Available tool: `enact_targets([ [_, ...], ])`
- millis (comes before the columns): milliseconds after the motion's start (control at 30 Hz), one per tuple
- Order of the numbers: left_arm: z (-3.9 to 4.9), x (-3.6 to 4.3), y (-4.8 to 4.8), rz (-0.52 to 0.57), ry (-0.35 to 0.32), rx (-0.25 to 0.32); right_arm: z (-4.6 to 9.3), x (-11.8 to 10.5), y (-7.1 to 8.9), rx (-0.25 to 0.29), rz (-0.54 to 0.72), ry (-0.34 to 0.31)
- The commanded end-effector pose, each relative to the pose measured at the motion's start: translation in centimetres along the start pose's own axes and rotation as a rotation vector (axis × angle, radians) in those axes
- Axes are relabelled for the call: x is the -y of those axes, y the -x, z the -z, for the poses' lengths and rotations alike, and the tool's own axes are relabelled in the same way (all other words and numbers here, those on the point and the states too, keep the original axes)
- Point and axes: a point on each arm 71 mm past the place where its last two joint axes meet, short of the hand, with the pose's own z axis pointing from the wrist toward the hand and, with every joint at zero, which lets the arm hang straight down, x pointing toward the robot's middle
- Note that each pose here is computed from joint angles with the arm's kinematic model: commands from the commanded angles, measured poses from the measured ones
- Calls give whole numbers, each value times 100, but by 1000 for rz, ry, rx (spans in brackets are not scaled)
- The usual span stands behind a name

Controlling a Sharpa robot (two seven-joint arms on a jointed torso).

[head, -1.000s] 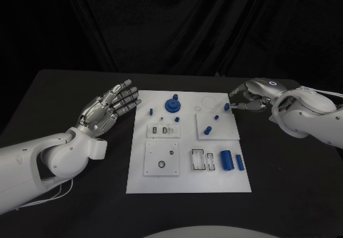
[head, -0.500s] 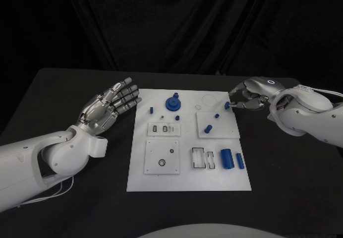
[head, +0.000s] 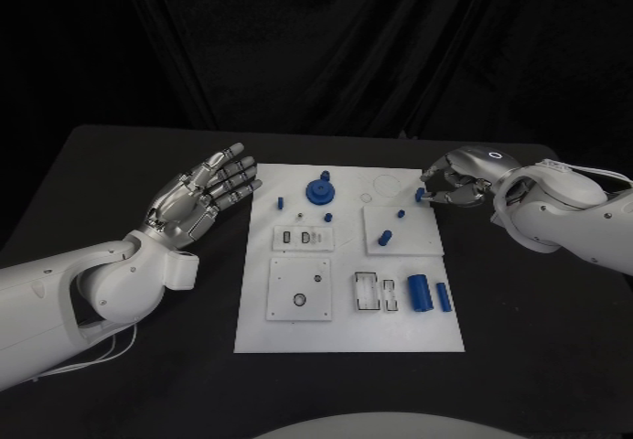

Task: Assemble the parts on the task board

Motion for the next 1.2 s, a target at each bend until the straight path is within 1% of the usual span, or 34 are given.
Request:
enact_targets([
  [33,3,27,-16,12,-53,-18,-2,12,-40,-16,0,-23],
  [433,7,29,-4,11,-52,-16,-12,7,-126,-30,-1,-18],
  [900,7,17,-1,14,-45,-18,-40,-18,-146,-26,-1,-11],
  [1200,11,14,2,14,-43,-17,-60,-18,-156,-33,2,-16],
])
